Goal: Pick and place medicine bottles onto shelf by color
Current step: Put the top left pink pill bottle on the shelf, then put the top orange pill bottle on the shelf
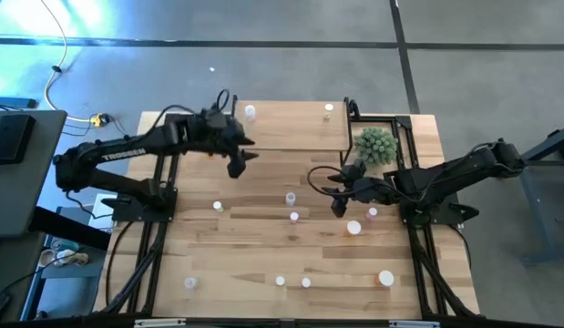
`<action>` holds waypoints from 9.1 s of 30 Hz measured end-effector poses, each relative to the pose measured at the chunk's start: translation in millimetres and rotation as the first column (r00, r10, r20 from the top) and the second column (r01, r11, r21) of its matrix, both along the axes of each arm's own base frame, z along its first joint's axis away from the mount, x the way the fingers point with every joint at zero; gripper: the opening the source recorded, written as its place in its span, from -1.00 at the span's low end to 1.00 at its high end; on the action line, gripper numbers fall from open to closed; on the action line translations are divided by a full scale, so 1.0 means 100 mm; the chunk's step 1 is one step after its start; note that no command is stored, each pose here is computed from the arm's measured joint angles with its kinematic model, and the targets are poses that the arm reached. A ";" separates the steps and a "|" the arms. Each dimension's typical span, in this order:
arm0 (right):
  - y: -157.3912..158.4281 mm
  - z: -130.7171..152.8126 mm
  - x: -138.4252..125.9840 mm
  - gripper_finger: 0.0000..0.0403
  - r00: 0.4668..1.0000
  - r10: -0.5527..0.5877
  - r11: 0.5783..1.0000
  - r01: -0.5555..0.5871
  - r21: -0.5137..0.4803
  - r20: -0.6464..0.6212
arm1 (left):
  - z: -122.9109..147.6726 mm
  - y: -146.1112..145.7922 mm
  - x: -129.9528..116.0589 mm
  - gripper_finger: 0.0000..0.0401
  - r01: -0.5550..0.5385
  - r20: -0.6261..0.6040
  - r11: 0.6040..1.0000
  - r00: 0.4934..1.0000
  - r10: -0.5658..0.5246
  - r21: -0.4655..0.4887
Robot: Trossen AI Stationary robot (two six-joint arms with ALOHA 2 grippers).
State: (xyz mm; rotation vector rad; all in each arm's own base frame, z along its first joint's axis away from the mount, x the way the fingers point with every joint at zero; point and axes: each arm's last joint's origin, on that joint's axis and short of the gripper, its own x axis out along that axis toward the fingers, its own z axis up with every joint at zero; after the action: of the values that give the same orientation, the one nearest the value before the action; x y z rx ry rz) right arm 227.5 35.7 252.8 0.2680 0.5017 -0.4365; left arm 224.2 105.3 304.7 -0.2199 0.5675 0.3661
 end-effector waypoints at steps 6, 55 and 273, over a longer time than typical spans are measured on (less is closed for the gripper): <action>0.02 -0.03 0.03 -0.08 0.998 0.056 0.998 -0.055 0.024 -0.019 | -0.33 -0.24 0.00 0.01 0.058 0.043 0.998 0.997 -0.057 -0.030; 0.22 -1.00 0.89 0.07 0.913 0.390 0.902 -0.405 -0.152 -0.116 | -0.74 -0.67 0.05 0.01 0.212 0.113 0.977 0.972 -0.208 -0.027; 0.22 0.00 0.06 -0.09 0.907 -0.220 0.969 0.162 -0.186 -0.359 | -0.47 -0.63 -0.58 0.43 -0.341 -0.469 0.939 0.823 0.320 0.043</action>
State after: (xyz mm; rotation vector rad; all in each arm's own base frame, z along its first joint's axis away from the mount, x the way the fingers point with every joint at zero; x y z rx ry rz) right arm 233.9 57.9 252.8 0.0825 0.8203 -0.7233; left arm 165.8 42.4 257.5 -0.2746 1.0258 0.7602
